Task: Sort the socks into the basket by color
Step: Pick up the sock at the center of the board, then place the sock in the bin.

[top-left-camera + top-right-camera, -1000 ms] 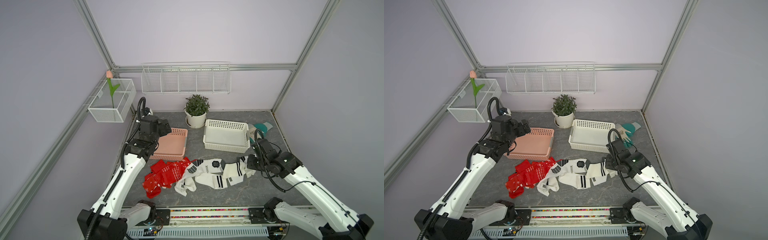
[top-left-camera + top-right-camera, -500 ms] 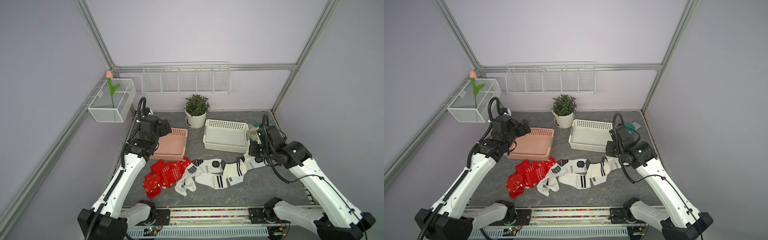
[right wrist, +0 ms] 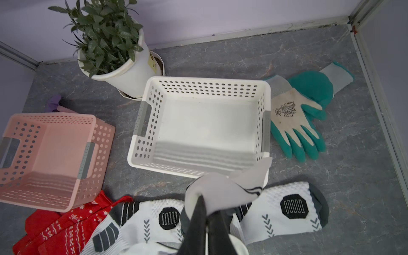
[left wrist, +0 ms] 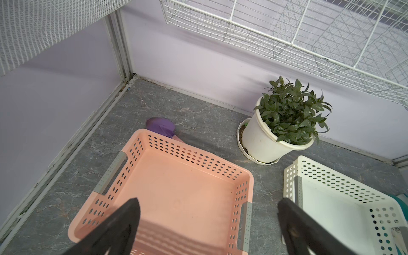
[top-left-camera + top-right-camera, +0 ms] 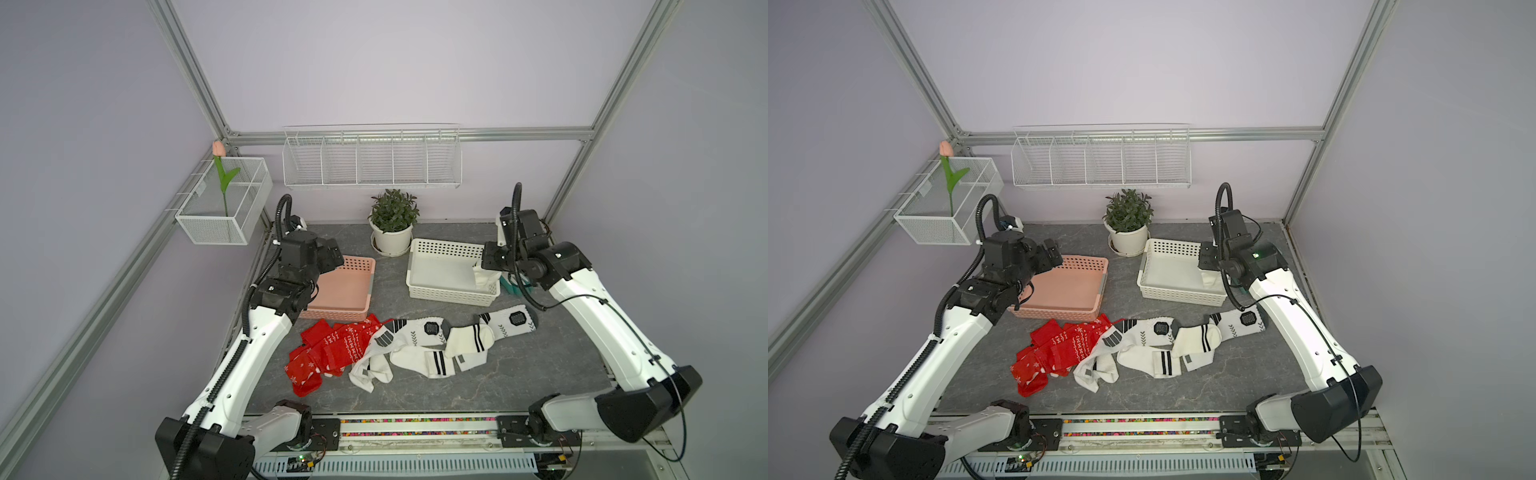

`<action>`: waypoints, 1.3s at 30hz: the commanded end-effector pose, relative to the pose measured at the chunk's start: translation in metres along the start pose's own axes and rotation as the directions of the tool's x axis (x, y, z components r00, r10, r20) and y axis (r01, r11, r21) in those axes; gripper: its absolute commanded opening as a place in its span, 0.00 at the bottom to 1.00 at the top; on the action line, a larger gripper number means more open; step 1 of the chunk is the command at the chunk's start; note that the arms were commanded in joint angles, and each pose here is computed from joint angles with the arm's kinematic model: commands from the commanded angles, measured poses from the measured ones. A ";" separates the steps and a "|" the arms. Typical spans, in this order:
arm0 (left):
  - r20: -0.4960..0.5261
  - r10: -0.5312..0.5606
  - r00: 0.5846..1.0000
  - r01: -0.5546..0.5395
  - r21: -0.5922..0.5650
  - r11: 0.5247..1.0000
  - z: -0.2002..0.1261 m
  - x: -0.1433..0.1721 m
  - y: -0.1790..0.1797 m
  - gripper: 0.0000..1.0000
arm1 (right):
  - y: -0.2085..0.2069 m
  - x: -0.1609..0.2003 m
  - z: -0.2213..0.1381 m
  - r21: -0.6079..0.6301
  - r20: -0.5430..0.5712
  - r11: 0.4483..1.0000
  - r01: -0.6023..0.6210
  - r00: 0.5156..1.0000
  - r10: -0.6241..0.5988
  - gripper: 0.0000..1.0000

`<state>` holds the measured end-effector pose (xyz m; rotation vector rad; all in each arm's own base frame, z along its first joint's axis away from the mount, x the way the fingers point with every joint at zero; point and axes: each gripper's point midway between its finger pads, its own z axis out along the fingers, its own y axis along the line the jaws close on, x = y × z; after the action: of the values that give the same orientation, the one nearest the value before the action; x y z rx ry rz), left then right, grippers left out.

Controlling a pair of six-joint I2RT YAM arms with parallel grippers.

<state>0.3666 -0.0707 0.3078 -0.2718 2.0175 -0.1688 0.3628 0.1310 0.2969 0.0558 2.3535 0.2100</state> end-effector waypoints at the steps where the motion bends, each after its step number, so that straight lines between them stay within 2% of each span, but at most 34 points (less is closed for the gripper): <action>1: -0.003 -0.021 1.000 0.021 0.018 1.000 -0.001 0.003 -0.003 0.99 | 0.011 -0.028 0.011 -0.032 0.060 0.999 0.042 0.997 -0.040 0.07; 5: 0.000 -0.019 1.000 0.019 0.012 1.000 -0.001 0.003 -0.002 0.99 | 0.011 -0.032 0.036 -0.021 0.049 0.999 0.047 0.998 -0.046 0.07; 10: 0.003 -0.015 1.000 0.015 0.005 1.000 -0.001 0.002 0.000 0.99 | 0.010 -0.021 0.065 -0.027 -0.014 0.998 0.048 0.999 -0.048 0.07; 23: -0.011 -0.019 1.000 0.019 0.006 1.000 0.003 0.007 -0.001 0.99 | -0.007 0.019 0.086 0.012 -0.112 1.000 0.025 0.993 -0.023 0.07; 33: 0.001 -0.022 1.000 0.022 0.005 1.000 0.000 0.004 0.000 0.99 | 0.008 0.043 0.145 -0.031 -0.239 0.999 0.008 0.971 -0.015 0.07; 39: -0.007 -0.023 1.000 0.023 0.010 1.000 0.002 0.006 -0.002 0.99 | 0.022 0.048 0.167 -0.074 -0.258 0.997 -0.019 0.966 -0.001 0.07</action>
<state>0.3670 -0.0714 0.3036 -0.2736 2.0209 -0.1729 0.4358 0.1670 0.1359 -0.0027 2.6524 0.2450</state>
